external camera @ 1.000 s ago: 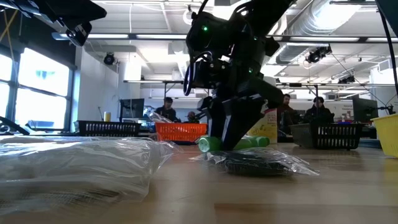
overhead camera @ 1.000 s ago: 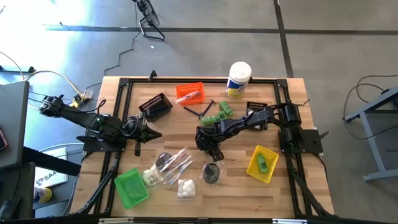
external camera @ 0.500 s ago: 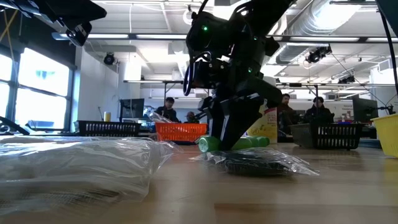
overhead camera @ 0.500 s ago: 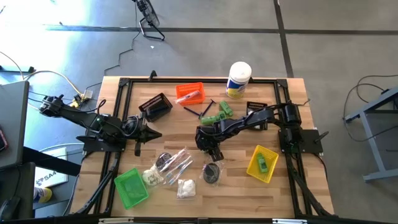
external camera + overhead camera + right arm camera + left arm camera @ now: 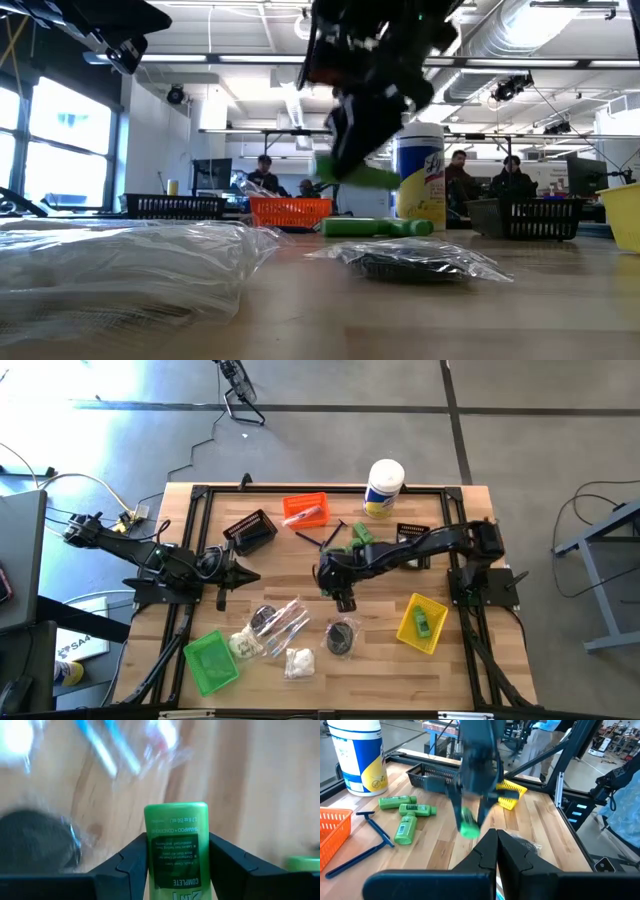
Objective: Pick & Place Travel size toiletries
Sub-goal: Put the green shampoo bottle into the yellow bin
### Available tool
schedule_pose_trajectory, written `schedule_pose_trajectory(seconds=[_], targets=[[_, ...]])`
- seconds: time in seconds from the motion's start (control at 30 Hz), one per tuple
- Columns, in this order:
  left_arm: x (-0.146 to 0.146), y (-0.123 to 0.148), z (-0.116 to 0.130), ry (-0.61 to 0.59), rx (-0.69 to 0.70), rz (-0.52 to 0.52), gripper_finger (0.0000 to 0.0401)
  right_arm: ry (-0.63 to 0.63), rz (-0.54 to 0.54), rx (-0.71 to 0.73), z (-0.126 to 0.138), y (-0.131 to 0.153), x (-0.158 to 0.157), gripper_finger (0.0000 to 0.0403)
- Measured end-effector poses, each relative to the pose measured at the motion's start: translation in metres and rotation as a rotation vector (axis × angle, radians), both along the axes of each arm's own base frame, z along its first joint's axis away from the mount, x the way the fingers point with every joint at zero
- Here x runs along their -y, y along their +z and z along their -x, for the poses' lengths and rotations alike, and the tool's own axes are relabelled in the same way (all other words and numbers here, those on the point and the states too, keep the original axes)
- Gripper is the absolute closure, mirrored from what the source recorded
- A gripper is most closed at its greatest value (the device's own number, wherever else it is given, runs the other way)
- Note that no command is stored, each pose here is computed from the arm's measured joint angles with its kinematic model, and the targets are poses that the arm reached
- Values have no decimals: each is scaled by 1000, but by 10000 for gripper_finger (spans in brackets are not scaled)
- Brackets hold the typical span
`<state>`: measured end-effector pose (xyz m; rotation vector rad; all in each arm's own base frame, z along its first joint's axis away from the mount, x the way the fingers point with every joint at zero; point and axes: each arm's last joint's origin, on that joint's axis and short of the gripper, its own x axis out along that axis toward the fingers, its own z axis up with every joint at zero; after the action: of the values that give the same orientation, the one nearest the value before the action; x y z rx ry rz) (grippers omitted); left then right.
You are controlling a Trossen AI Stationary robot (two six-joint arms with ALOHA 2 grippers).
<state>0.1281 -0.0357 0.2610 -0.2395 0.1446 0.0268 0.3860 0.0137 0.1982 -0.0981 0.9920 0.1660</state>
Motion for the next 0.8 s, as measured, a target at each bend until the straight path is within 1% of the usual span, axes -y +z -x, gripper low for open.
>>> schedule_pose_trajectory(seconds=[0.13,0.3,0.43,0.57,0.63,0.7,0.8], targets=[[0,0,0,0,-1,-1,401,-88,1,76,8,27,3,239],[0,0,0,0,-1,0,401,-187,-41,203,21,67,7,246],[0,-1,0,-1,-6,-2,401,-266,-54,251,35,89,10,244],[0,-2,0,-1,-21,-7,401,-339,-74,266,54,109,12,247],[0,-3,0,-1,-25,-9,401,-376,-90,226,65,114,12,248],[0,-3,0,-2,-27,-9,401,-420,-108,232,74,121,12,248],[0,-3,1,-1,-30,-11,401,-475,-131,178,91,127,11,248]])
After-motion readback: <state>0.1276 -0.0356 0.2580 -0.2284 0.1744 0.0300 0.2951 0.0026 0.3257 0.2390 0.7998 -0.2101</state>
